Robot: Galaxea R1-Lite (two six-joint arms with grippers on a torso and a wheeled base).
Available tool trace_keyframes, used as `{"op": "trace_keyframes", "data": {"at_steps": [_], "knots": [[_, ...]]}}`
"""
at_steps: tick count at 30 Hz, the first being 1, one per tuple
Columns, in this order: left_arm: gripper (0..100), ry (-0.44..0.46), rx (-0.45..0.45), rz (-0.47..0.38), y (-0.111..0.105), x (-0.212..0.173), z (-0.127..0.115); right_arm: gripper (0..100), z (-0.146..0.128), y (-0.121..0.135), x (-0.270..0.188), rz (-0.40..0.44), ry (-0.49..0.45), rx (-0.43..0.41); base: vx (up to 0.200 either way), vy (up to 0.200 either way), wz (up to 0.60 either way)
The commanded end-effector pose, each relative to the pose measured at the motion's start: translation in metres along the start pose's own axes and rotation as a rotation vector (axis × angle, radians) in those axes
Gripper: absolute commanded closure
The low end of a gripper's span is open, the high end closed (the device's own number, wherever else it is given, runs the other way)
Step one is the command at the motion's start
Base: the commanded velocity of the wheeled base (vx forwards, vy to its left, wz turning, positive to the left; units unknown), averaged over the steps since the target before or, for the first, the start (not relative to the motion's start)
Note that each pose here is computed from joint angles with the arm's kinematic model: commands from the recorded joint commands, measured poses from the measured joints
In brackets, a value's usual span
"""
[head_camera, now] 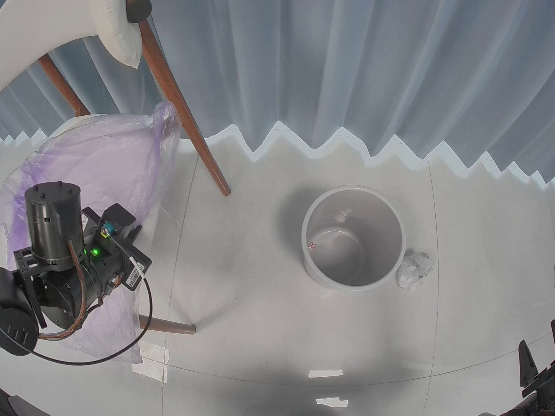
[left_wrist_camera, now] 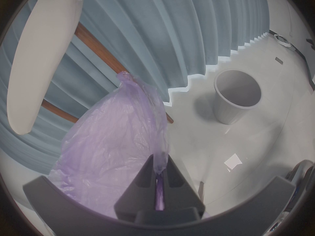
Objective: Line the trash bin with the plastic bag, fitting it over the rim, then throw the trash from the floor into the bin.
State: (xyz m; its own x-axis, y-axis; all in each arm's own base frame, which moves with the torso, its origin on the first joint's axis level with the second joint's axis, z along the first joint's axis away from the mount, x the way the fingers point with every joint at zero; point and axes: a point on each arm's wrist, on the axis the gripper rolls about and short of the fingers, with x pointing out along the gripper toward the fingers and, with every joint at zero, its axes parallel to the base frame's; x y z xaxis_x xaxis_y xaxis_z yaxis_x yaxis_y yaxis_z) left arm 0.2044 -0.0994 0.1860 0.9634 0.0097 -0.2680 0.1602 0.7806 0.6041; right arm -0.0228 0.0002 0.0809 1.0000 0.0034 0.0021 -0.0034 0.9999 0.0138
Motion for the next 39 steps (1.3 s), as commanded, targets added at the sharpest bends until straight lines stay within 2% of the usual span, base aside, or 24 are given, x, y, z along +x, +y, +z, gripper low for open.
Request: {"op": "trace_keyframes", "data": {"at_steps": [1, 4, 8, 13, 20, 23, 24, 28, 30, 33, 37, 39], "knots": [[100, -0.054, -0.049, 0.013, 0.011, -0.017, 0.003, 0, -0.005, 0.000, 0.000, 0.001, 0.001, 0.000, 0.000, 0.000, 0.00], [100, -0.108, -0.120, -0.023, 0.017, -0.028, 0.005, 0, -0.005, 0.000, 0.000, 0.001, 0.001, 0.000, 0.000, 0.000, 0.00], [100, -0.161, -0.264, -0.137, 0.016, -0.043, 0.012, 0, -0.005, 0.000, 0.000, 0.000, 0.001, 0.000, 0.000, 0.000, 0.00], [100, -0.226, -0.417, -0.382, 0.012, -0.059, 0.027, 0, -0.005, 0.000, 0.000, 0.000, 0.001, 0.000, 0.000, 0.000, 0.00], [100, -0.330, -0.521, -0.604, 0.022, -0.060, 0.043, 0, -0.005, 0.000, 0.000, 0.000, 0.001, 0.000, 0.000, 0.000, 0.00], [100, -0.342, -0.533, -0.623, 0.028, -0.058, 0.044, 0, -0.005, 0.000, 0.000, 0.000, 0.001, 0.000, 0.000, 0.000, 0.00], [100, -0.363, -0.539, -0.633, 0.034, -0.053, 0.047, 0, -0.005, 0.000, 0.000, -0.002, 0.001, 0.000, 0.000, 0.000, 0.00], [100, -0.423, -0.553, -0.667, 0.039, -0.048, 0.062, 0, -0.005, 0.000, 0.000, -0.003, 0.001, 0.002, 0.000, 0.000, 0.00], [100, -0.437, -0.582, -0.677, 0.038, -0.039, 0.074, 0, -0.005, 0.000, 0.000, -0.005, 0.001, 0.002, 0.000, 0.000, 0.00], [100, -0.515, -0.625, -0.679, 0.037, -0.019, 0.103, 0, -0.005, 0.000, 0.000, -0.005, 0.001, 0.003, 0.000, 0.000, 0.00], [100, -0.604, -0.669, -0.727, 0.021, -0.004, 0.129, 0, -0.005, 0.000, 0.000, -0.005, 0.001, 0.003, 0.000, 0.000, 0.00], [100, -0.619, -0.682, -0.755, 0.012, -0.003, 0.134, 0, -0.005, 0.000, 0.000, -0.005, 0.001, 0.003, 0.000, 0.000, 0.00]]}}
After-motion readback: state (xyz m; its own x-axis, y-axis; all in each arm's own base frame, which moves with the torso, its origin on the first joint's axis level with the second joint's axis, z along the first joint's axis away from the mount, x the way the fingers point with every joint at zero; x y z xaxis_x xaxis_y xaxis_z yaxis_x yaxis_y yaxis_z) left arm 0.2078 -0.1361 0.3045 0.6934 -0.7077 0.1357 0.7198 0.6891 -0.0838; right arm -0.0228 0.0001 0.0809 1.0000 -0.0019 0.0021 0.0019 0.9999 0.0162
